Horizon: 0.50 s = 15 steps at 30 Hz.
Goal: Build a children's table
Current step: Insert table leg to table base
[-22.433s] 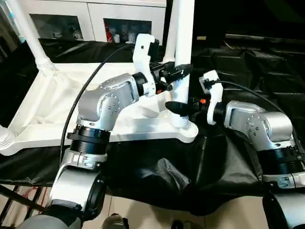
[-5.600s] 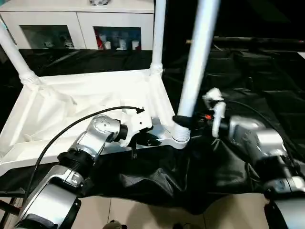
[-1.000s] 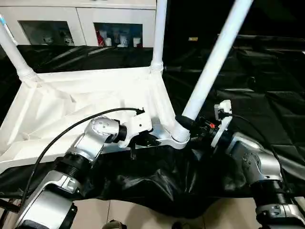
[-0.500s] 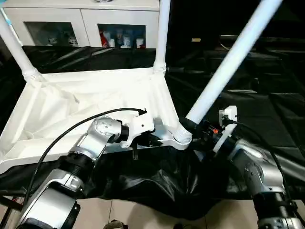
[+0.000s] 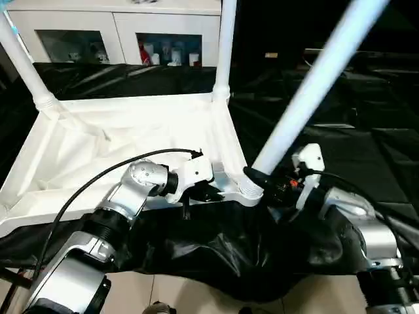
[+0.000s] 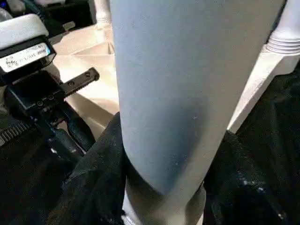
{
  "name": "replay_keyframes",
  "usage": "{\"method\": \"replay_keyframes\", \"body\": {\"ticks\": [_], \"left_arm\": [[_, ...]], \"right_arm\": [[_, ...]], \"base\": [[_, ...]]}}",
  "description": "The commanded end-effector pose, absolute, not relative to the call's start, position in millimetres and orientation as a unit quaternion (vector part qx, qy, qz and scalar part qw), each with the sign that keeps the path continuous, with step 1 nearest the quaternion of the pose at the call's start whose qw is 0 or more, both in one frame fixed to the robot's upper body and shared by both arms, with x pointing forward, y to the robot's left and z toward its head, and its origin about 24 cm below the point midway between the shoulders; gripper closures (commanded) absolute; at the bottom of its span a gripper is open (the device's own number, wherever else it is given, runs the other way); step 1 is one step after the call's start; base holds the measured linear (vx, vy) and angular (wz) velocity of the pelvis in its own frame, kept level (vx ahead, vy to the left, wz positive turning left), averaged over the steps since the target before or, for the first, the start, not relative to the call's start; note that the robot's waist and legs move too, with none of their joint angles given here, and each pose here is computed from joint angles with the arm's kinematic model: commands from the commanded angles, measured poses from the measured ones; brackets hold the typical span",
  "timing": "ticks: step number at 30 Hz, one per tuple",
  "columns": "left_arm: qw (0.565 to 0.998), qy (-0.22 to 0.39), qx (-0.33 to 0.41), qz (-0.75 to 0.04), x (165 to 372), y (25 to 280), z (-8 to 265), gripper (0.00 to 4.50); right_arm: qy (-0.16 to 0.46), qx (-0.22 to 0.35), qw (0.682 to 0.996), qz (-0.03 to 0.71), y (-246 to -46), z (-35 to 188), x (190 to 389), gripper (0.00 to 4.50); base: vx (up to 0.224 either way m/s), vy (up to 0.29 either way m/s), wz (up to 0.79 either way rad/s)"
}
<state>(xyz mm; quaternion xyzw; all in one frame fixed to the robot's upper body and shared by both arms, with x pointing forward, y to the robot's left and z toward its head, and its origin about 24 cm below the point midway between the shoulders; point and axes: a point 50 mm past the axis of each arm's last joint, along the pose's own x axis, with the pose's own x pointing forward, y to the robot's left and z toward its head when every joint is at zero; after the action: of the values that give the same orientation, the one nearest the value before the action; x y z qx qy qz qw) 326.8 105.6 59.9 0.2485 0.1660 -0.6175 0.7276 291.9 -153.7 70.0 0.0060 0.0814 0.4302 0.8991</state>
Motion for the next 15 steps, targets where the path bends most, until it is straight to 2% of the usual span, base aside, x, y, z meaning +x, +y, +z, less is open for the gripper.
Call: {"method": "replay_keyframes", "body": {"ticks": [1, 5, 11, 15], "left_arm": [[0.729, 0.154, 0.266, -0.612, 328.8, 107.1, 65.2, 4.50], [0.725, 0.155, 0.267, -0.616, 328.0, 107.1, 65.0, 4.50], [0.723, 0.154, 0.268, -0.617, 328.1, 107.7, 66.1, 4.50], [0.722, 0.155, 0.268, -0.619, 328.1, 108.4, 66.2, 4.50]], "right_arm": [[0.179, 0.006, 0.863, 0.473, -141.1, 37.2, 278.2, 2.62], [0.189, -0.016, 0.848, 0.495, -138.2, 36.7, 281.5, 2.62], [0.208, -0.020, 0.827, 0.522, -139.1, 31.8, 279.4, 2.62], [0.214, -0.021, 0.823, 0.526, -140.8, 29.6, 280.4, 2.62]], "base": [[0.000, 0.000, 0.00], [0.000, 0.000, 0.00], [0.000, 0.000, 0.00], [0.000, 0.000, 0.00]]}}
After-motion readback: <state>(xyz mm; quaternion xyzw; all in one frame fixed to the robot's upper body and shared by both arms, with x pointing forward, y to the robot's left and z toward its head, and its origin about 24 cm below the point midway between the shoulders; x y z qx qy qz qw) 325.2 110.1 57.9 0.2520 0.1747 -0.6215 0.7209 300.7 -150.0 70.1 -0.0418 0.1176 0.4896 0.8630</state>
